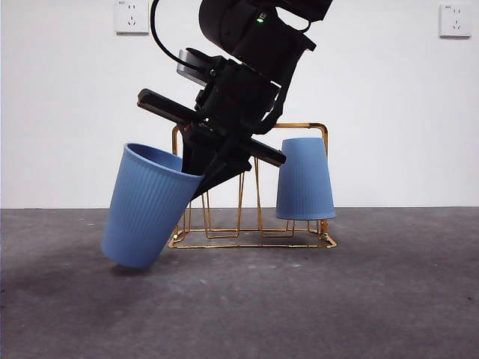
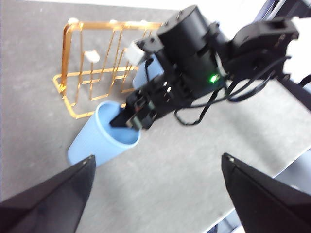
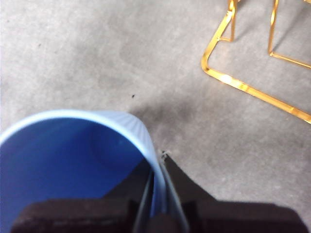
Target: Pick up cup 1,put cup 1 in the cup rack,pick up cup 2,put cup 2 in the cup rack
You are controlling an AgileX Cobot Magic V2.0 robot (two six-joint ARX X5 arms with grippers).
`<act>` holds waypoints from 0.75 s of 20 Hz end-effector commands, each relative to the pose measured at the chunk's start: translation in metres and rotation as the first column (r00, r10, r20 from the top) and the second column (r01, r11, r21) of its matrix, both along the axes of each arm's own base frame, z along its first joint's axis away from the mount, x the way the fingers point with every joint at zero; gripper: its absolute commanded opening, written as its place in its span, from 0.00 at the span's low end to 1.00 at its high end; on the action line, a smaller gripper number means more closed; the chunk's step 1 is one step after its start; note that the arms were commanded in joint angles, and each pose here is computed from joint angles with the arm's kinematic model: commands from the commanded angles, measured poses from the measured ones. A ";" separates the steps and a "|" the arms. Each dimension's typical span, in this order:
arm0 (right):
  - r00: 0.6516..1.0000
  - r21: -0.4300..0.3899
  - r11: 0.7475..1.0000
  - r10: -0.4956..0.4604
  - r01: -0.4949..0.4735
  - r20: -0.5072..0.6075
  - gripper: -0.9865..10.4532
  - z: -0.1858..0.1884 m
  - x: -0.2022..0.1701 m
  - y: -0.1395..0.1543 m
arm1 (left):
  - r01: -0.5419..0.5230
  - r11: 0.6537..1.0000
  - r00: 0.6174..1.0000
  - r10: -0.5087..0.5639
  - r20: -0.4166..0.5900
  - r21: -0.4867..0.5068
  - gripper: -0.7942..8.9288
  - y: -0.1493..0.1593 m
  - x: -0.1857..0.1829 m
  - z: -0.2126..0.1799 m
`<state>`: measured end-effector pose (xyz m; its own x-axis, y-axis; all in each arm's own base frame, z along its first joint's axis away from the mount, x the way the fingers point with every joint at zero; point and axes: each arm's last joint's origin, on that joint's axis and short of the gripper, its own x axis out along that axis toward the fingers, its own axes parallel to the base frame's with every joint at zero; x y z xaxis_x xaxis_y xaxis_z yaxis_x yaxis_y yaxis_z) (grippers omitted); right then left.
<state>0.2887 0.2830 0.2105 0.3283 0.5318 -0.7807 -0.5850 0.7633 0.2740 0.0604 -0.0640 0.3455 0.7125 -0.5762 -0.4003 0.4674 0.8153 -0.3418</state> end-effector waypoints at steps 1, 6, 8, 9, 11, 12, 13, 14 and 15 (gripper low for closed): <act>1.000 0.003 1.000 0.017 -0.017 -0.014 0.08 -0.002 -0.002 0.000 | 0.015 0.999 1.000 -0.014 0.006 -0.051 0.53 -0.002 0.000 0.002; 0.986 0.071 0.996 0.049 -0.061 0.161 0.08 0.077 -0.028 -0.026 | 0.084 0.970 0.992 -0.061 0.111 -0.226 0.53 -0.007 0.003 0.021; 0.950 0.134 0.989 0.016 -0.060 0.312 0.08 0.130 -0.051 -0.051 | 0.133 0.939 0.981 -0.078 0.180 -0.319 0.53 -0.010 0.004 0.032; 0.922 0.172 0.983 -0.010 -0.062 0.387 0.08 0.155 -0.066 -0.066 | 0.168 0.918 0.972 -0.092 0.217 -0.359 0.54 -0.012 0.004 0.038; 0.854 0.246 0.966 -0.061 -0.080 0.516 0.08 0.200 -0.099 -0.099 | 0.237 0.866 0.953 -0.118 0.279 -0.441 0.58 -0.017 0.007 0.049; 0.815 0.281 0.955 -0.091 -0.091 0.572 0.08 0.218 -0.116 -0.116 | 0.288 0.831 0.938 -0.144 0.317 -0.475 0.60 -0.021 0.009 0.055; 0.772 0.319 0.942 -0.122 -0.109 0.623 0.08 0.233 -0.133 -0.132 | 0.338 0.792 0.922 -0.171 0.347 -0.509 0.60 -0.026 0.011 0.060; 0.726 0.361 0.923 -0.157 -0.133 0.670 0.08 0.248 -0.148 -0.147 | 0.386 0.750 0.906 -0.198 0.374 -0.537 0.60 -0.032 0.015 0.065; 0.680 0.404 0.901 -0.197 -0.158 0.706 0.08 0.260 -0.163 -0.161 | 0.430 0.705 0.889 -0.225 0.398 -0.564 0.61 -0.039 0.019 0.069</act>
